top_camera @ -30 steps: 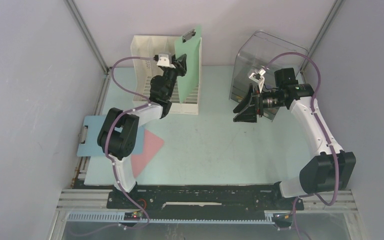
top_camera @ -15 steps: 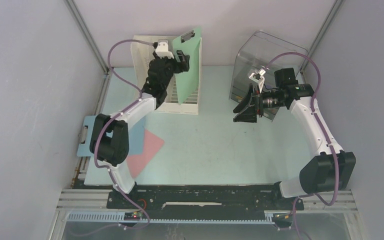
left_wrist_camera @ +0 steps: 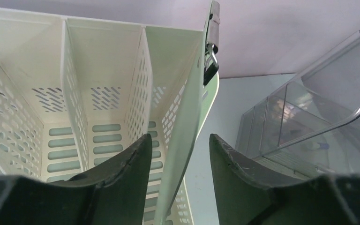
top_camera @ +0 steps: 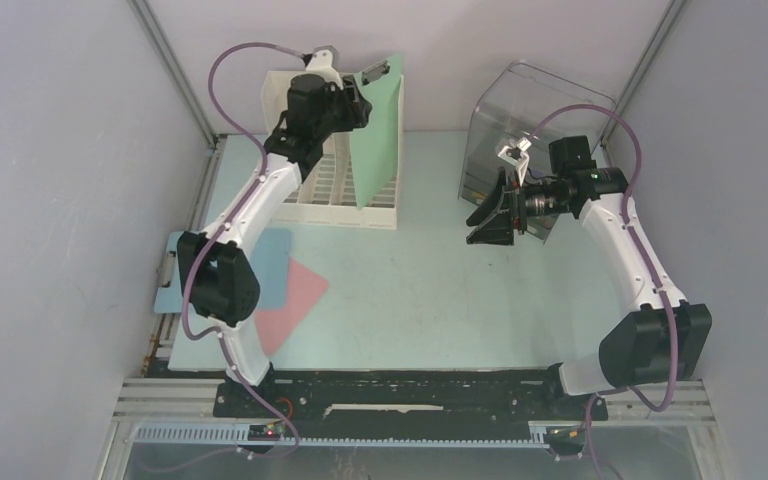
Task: Organize the desk
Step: Place the folder in the storage box.
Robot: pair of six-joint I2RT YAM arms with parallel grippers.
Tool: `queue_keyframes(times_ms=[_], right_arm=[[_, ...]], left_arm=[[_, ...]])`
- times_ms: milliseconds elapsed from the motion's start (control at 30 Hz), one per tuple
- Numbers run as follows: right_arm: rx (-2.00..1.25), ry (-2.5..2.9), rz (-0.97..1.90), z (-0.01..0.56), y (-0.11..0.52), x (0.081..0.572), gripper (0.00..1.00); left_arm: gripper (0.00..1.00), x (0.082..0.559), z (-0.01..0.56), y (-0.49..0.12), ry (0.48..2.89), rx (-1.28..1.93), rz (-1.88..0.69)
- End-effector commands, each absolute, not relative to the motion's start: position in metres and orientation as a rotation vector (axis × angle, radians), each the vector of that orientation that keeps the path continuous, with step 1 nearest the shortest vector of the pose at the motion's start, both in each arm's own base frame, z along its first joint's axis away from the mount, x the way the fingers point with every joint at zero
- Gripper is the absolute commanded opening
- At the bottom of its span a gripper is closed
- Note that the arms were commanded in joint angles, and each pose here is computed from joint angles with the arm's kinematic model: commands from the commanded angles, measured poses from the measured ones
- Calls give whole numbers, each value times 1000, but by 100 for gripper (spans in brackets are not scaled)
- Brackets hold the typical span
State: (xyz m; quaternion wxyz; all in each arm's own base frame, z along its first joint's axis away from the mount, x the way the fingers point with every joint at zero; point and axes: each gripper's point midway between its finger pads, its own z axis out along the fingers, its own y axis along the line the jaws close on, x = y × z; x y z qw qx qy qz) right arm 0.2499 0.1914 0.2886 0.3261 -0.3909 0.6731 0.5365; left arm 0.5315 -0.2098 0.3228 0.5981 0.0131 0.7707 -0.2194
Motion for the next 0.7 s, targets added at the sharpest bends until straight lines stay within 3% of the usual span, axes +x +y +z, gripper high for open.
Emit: queue_keyframes(times_ms=[0, 200, 300, 667], right_arm=[[-1052, 1706, 1396, 300, 192, 242, 75], [-1052, 1708, 1395, 300, 192, 242, 74], [-1050, 1710, 1397, 299, 192, 242, 74], [-1049, 1711, 1394, 299, 191, 242, 75]], left_arm=[[51, 529, 315, -211, 1888, 83, -479], [28, 536, 318, -212, 1925, 133, -431], [2, 538, 320, -210, 1936, 157, -401], [0, 510, 392, -202, 1606, 184, -424]])
